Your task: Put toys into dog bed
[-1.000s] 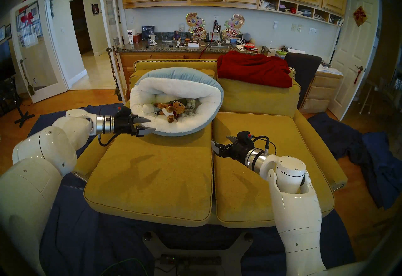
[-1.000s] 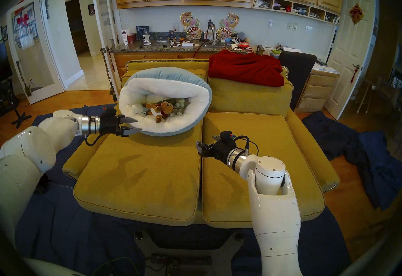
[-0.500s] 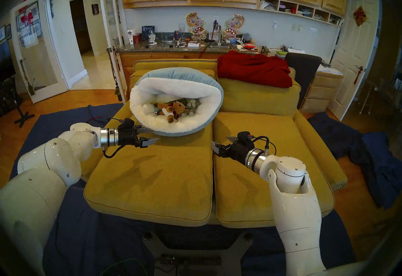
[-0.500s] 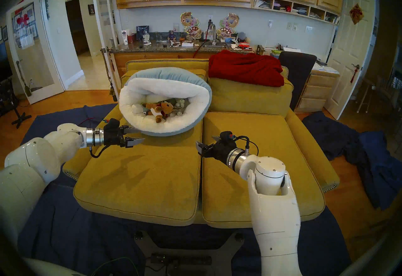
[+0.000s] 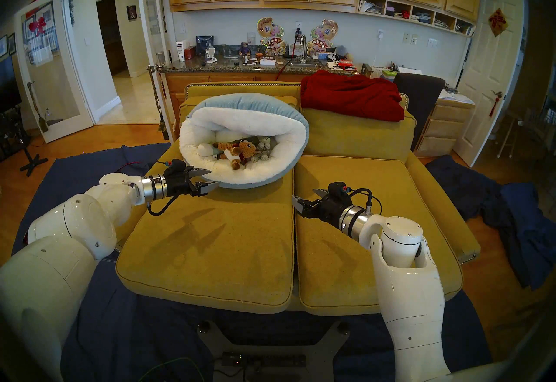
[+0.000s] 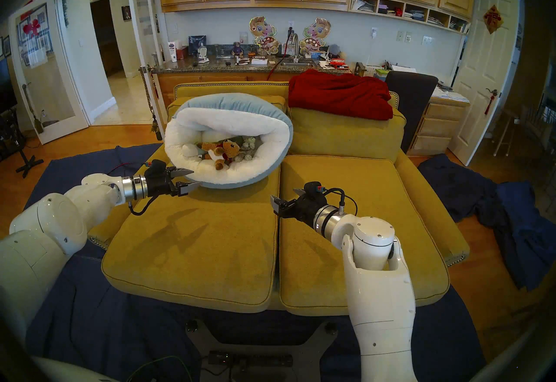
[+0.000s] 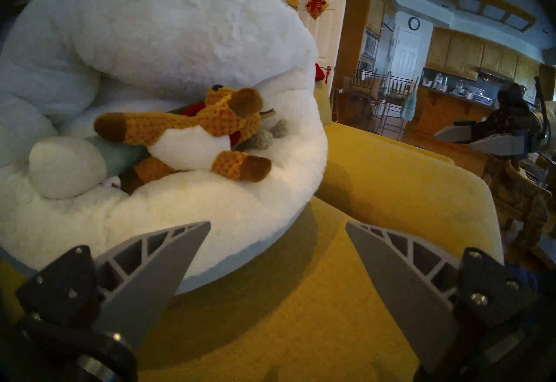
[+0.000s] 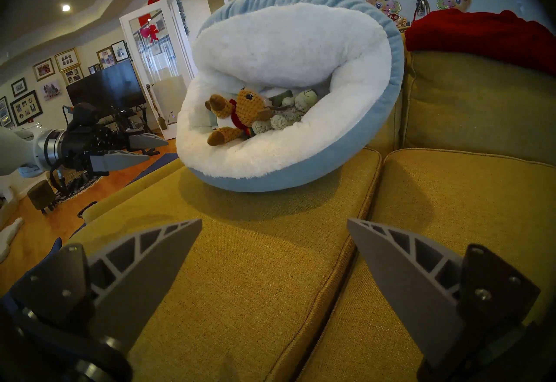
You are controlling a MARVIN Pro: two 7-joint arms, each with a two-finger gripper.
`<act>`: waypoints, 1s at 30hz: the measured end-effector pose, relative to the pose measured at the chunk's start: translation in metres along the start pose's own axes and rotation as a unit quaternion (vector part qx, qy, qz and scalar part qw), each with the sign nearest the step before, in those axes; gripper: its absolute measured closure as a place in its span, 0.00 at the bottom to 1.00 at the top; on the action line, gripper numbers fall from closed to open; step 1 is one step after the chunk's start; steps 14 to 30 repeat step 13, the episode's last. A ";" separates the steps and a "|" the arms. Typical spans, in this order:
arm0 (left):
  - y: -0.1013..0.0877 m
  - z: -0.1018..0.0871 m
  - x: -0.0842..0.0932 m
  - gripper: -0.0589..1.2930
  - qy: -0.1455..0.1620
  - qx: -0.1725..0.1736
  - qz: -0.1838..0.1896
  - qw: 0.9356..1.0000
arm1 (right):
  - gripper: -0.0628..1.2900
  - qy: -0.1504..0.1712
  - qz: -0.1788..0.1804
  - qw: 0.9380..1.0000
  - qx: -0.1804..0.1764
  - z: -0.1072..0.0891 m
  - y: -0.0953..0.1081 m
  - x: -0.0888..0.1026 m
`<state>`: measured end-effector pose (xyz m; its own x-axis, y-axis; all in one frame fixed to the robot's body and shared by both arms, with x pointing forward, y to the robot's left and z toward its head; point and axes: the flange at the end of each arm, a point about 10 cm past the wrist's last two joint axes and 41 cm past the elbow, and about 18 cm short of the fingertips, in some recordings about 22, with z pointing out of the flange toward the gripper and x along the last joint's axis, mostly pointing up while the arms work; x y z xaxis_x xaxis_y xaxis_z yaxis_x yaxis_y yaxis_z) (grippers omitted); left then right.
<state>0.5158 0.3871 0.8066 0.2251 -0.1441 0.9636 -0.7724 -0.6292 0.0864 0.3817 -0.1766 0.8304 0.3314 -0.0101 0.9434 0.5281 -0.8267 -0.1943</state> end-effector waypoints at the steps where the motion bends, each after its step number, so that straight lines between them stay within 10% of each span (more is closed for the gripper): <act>1: -0.001 -0.001 -0.001 0.06 0.001 0.003 0.000 1.000 | 0.02 0.000 0.000 1.000 0.000 0.000 0.000 0.000; 30: -0.004 -0.005 -0.005 0.06 0.012 0.028 0.002 1.000 | 0.02 0.000 0.000 1.000 0.000 0.000 0.000 0.000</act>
